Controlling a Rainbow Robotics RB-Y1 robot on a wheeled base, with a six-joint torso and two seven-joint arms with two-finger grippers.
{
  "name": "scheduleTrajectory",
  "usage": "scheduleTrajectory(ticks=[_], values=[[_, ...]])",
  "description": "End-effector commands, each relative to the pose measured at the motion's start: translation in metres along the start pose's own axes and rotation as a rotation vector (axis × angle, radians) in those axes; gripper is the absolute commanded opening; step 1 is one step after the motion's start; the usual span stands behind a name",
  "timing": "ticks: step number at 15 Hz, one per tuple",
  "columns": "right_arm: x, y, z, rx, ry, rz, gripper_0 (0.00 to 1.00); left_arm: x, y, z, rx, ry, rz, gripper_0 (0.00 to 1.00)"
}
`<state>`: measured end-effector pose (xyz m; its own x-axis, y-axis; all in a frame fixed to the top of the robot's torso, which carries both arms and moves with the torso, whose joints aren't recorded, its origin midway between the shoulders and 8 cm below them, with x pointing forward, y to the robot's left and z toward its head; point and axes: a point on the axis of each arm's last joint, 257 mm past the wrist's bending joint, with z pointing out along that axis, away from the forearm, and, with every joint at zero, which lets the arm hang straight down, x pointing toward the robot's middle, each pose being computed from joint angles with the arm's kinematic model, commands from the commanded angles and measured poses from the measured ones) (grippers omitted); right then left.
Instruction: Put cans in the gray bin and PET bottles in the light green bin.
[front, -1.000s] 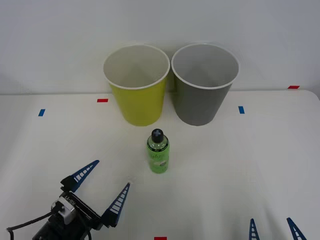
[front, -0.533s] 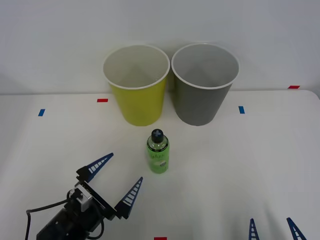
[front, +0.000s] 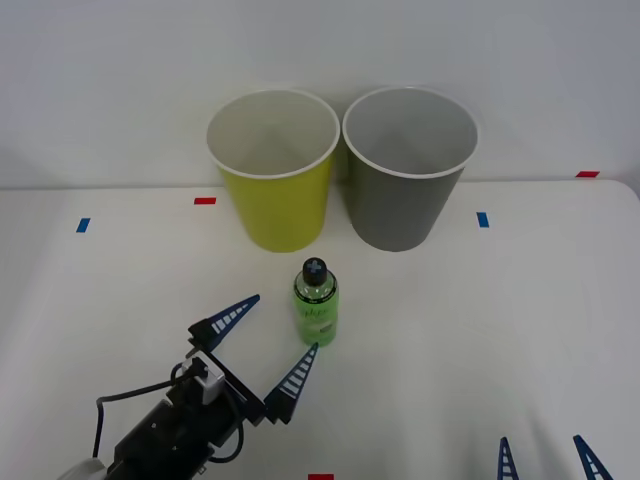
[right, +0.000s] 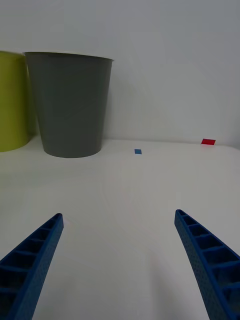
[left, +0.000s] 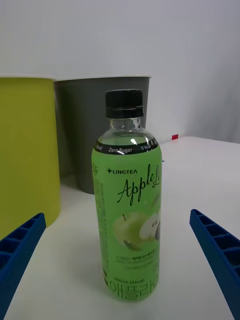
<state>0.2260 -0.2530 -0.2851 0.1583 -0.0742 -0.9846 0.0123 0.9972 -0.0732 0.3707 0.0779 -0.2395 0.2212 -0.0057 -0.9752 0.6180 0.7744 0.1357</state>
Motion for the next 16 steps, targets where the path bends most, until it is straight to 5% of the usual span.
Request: scheduleTrajectory(ticks=[1, 16], values=[[0.0, 0.0, 0.0, 0.0, 0.0, 0.0, 0.77, -0.002, -0.003, 0.023, -0.006, 0.004, 0.0, 1.0], [0.0, 0.0, 0.0, 0.0, 0.0, 0.0, 0.77, -0.004, -0.029, 0.078, -0.017, 0.041, -0.043, 1.0]])
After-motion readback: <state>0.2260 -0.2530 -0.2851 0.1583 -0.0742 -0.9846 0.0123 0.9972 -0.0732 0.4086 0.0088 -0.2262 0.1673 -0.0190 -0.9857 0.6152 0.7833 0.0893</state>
